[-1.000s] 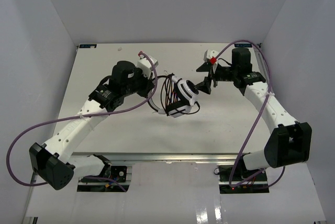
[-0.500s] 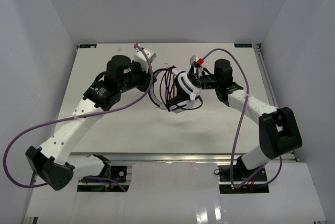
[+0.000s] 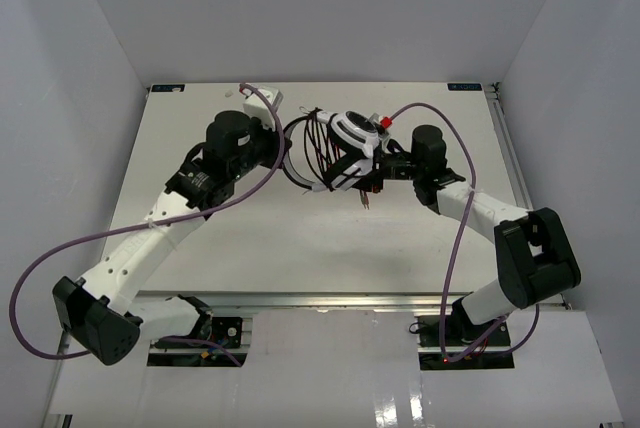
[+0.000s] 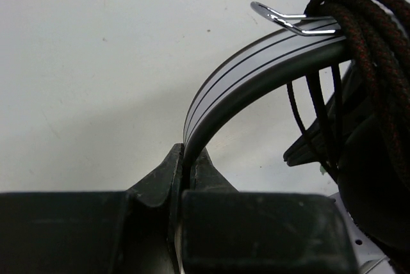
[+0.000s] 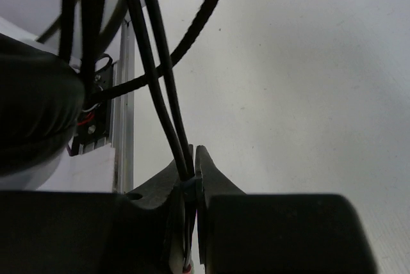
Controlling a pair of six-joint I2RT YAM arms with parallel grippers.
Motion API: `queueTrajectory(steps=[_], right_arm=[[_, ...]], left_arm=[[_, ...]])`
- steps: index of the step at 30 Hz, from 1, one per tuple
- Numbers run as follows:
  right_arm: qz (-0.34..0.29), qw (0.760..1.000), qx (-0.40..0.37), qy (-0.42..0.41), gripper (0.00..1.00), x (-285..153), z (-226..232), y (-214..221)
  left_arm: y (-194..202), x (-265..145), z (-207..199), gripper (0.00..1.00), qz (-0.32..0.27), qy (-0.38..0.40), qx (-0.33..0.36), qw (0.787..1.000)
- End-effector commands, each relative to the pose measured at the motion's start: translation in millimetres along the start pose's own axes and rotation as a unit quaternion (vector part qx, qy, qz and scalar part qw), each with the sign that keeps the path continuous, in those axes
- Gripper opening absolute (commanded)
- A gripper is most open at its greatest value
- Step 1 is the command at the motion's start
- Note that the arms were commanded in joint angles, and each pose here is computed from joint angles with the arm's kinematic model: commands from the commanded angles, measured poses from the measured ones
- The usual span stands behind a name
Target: Wrap the headphones
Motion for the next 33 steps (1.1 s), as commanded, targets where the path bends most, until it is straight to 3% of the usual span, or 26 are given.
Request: queueTrajectory(steps=[1, 6, 11, 16, 26, 29, 33], right_arm=[[-0.003, 0.999, 0.033, 0.038, 0.08, 0, -11, 7], [0.019, 0.992, 0.118, 0.037, 0.08, 10, -32, 33], [0.038, 0.971, 0.236, 0.017, 0.08, 29, -62, 58], [0.050, 0.955, 0.291, -0.013, 0.08, 45, -87, 70], [0.049, 0.940, 0.338, 0.026, 0.09, 45, -114, 95], [0.051, 0.938, 0.342, 0.030, 0.12, 46, -121, 97], [0.059, 0.938, 0.340, 0.037, 0.28, 47, -126, 100]], left_arm=[[16, 15, 15, 0.00, -0.044, -0.056, -0.136, 0.988], [70, 41, 21, 0.00, -0.002, -0.083, -0.209, 0.974], [115, 66, 25, 0.00, 0.040, -0.098, -0.278, 0.955], [148, 87, 31, 0.00, 0.062, -0.109, -0.349, 0.929], [180, 104, 59, 0.00, 0.106, -0.153, -0.428, 0.885], [194, 111, 62, 0.00, 0.150, -0.177, -0.443, 0.866], [208, 121, 64, 0.00, 0.197, -0.205, -0.450, 0.847]])
Point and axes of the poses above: each gripper's point midway between its finger pads, its own x axis out along the fingers, its own z axis along the line the jaws close on, y = z × x, the point moved 3 cm from there along -x, back along the fingers, and after that the axes turned 3 degrees about x, right-handed, at the moved point
